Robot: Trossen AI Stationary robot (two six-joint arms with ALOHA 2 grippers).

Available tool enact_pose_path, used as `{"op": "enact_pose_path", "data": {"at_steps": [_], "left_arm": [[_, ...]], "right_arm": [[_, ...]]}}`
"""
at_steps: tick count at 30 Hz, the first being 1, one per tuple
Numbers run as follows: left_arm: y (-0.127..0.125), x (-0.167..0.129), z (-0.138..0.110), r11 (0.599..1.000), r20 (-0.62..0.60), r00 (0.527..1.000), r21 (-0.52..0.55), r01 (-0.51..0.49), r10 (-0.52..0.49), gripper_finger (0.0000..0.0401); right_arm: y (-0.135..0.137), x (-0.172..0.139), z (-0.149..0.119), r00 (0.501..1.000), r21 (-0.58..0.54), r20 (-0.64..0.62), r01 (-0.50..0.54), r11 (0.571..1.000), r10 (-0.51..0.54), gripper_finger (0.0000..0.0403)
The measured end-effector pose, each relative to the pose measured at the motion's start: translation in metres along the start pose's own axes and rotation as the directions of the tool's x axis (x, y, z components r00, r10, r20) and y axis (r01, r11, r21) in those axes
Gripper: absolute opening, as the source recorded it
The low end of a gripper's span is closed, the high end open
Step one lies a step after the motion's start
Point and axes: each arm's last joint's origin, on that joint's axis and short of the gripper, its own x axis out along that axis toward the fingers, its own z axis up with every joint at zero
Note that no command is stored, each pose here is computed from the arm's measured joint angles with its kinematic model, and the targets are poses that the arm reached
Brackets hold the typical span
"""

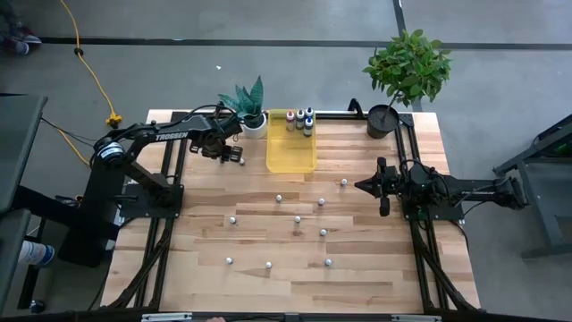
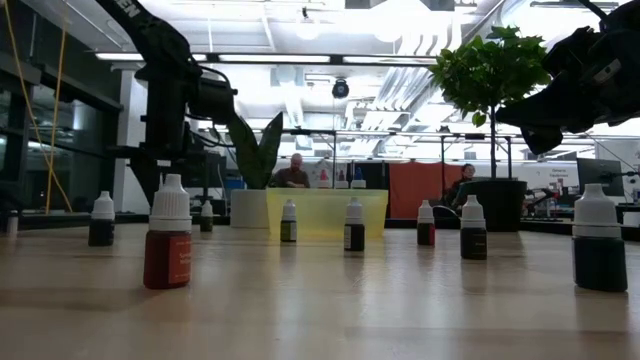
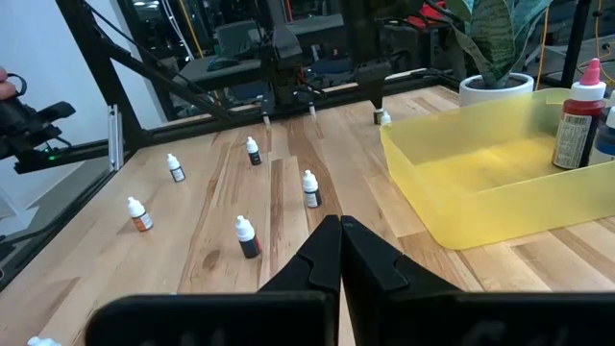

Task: Pick & Place food coloring
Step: Put the top small light green food coloring bottle into the yellow bin

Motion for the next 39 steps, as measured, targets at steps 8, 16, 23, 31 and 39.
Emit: {"op": "enact_pose_path", "data": {"at_steps": [8,16,23,31,39], "left_arm": [[-0.003,0.007,0.001,1.000,-0.026,1.000,0.008,-0.010,0.010,0.0106],[-0.003,0.007,0.001,1.000,-0.018,1.000,0.015,-0.011,0.011,0.0106],[-0.003,0.007,0.001,1.000,-0.018,1.000,0.015,-0.012,0.012,0.0085],[-0.003,0.007,0.001,1.000,-0.016,1.000,0.015,-0.009,0.010,0.0025],[0.002,-0.010,-0.003,0.998,-0.016,0.998,0.008,0.063,-0.063,0.0037]], "right_arm": [[0.000,0.000,0.000,1.000,0.000,0.000,0.000,1.000,0.000,0.0000],[0.000,0.000,0.000,1.000,0.000,0.000,0.000,1.000,0.000,0.0000],[0.000,0.000,0.000,1.000,0.000,0.000,0.000,1.000,0.000,0.0000],[0.000,0.000,0.000,1.000,0.000,0.000,0.000,1.000,0.000,0.0000],[0.000,0.000,0.000,1.000,0.000,0.000,0.000,1.000,0.000,0.0000]]}}
